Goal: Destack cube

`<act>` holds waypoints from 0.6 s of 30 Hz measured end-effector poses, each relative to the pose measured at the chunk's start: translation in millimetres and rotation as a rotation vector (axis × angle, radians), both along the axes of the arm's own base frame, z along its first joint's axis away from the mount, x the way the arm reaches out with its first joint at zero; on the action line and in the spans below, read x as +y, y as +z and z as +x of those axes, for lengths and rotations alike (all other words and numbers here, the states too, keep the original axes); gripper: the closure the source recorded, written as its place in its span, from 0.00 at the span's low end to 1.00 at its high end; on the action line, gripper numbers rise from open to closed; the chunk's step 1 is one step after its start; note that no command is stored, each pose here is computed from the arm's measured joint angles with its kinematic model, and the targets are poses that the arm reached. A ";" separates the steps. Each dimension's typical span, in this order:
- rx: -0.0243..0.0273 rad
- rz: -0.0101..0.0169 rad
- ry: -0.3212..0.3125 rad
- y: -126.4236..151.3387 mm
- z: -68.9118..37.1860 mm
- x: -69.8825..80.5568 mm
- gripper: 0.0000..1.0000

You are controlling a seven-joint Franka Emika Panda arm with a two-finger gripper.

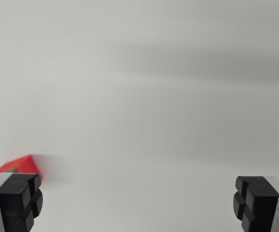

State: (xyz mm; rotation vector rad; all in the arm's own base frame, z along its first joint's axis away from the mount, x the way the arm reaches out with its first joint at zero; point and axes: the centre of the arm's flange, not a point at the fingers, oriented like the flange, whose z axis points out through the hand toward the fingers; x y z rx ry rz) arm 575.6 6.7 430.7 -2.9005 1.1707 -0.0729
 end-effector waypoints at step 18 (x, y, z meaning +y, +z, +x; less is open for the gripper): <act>0.0032 0.0000 0.001 -1.5 -0.7 0.9 0.00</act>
